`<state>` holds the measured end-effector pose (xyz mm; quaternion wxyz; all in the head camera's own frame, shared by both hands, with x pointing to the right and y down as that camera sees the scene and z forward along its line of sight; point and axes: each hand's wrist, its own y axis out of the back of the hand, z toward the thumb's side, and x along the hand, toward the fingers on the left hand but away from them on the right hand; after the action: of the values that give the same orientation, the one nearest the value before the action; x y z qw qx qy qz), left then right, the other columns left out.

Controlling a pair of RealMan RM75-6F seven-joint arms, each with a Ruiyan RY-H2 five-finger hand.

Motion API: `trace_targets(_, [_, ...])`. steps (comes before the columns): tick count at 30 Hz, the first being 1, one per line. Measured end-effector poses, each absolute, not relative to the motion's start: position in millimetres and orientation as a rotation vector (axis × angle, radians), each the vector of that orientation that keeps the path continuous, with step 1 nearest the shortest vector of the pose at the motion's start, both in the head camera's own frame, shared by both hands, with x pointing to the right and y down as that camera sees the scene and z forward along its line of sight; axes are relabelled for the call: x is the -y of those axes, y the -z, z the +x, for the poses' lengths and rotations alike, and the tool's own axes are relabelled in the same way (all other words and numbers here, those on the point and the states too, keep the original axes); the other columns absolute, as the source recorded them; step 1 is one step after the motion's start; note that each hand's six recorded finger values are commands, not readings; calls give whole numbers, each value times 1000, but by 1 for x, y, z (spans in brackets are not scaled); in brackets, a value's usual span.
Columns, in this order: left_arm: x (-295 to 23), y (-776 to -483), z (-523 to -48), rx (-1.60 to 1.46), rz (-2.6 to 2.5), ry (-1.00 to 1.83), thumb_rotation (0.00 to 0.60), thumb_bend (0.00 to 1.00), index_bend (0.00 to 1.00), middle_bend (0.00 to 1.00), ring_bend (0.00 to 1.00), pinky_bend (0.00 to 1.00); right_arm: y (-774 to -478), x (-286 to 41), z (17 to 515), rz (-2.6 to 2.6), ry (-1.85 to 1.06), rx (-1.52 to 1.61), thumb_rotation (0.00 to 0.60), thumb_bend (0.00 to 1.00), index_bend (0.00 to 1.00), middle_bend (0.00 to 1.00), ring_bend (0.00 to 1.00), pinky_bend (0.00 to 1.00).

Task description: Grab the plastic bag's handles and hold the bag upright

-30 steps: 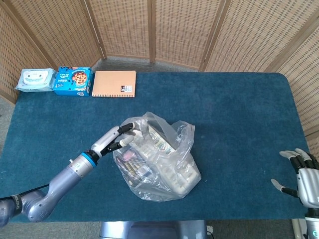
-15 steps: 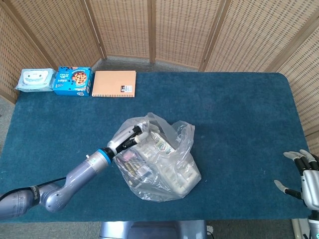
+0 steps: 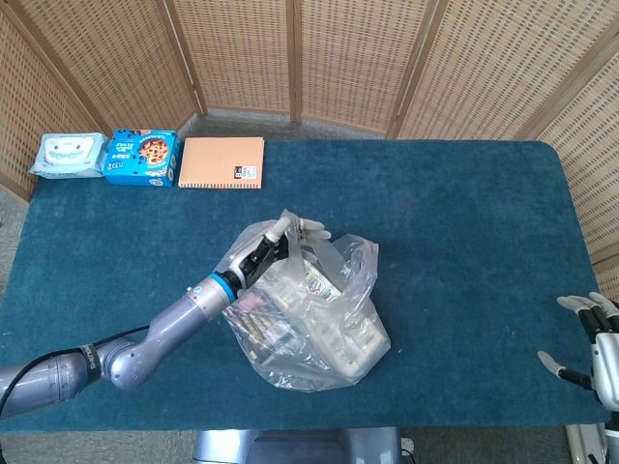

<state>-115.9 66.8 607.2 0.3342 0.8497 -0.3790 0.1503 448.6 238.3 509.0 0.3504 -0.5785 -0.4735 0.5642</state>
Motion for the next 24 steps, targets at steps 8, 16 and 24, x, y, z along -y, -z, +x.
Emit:
trace_targets(8, [-58, -597, -123, 940, 1895, -143, 0, 239, 444, 453, 537, 618, -510, -236, 446, -1515, -1453, 1213, 544, 159, 242, 272, 165, 133])
trace_targets(16, [-55, -591, -154, 972, 1857, -109, 0, 247, 457, 467, 545, 627, -515, -223, 435, -1573, -1399, 1214, 545, 159, 242, 277, 166, 139])
trace_targets(24, [-55, -582, -190, 1030, 1865, -124, 0, 250, 457, 467, 545, 627, -531, -193, 389, -1741, -1156, 1196, 542, 137, 262, 292, 178, 166])
